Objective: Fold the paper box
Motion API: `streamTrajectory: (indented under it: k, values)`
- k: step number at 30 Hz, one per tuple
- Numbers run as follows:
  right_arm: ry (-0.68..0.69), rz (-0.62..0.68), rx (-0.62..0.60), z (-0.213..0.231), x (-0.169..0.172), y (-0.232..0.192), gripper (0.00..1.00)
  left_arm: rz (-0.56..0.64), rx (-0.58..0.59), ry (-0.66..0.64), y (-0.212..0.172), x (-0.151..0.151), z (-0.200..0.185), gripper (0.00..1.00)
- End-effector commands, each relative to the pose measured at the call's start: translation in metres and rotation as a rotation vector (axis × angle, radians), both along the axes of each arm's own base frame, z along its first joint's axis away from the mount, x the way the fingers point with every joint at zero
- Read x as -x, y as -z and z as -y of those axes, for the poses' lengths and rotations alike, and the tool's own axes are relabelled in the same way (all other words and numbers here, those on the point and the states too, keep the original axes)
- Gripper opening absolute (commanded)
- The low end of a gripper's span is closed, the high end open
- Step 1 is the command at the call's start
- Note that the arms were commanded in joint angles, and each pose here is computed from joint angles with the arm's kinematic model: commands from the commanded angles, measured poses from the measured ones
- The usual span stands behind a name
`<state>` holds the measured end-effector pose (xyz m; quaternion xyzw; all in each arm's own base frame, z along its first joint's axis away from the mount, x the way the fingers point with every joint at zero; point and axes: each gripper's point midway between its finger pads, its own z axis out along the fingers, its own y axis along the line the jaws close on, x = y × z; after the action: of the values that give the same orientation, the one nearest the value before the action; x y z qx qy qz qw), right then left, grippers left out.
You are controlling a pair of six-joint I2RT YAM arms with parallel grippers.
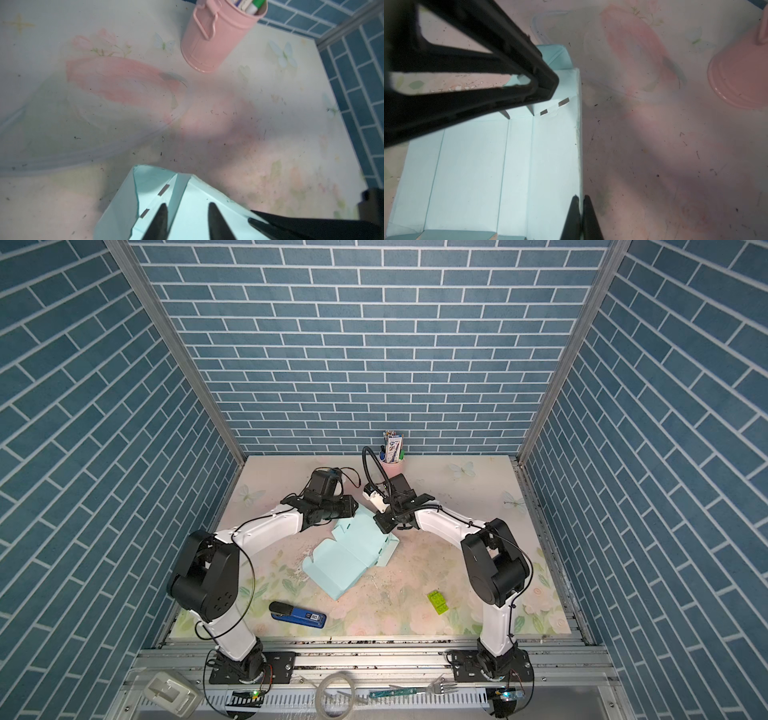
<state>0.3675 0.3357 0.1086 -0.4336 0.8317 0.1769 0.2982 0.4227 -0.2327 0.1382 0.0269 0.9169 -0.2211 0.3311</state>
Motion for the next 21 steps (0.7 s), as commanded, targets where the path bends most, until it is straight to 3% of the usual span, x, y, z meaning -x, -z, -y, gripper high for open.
streamTrajectory:
  k: [1, 7, 21]
  values:
    - [-0.056, 0.080, 0.090, 0.010, -0.004, -0.009, 0.00, 0.046, 0.010, -0.001, -0.021, 0.007, -0.007, 0.58]
    - [-0.113, 0.169, 0.198, 0.021, -0.013, -0.018, 0.00, 0.052, -0.004, -0.050, -0.028, 0.024, -0.031, 0.70]
    - [-0.148, 0.423, 0.354, 0.033, -0.036, -0.043, 0.00, 0.001, -0.057, -0.121, -0.008, 0.035, -0.053, 0.71]
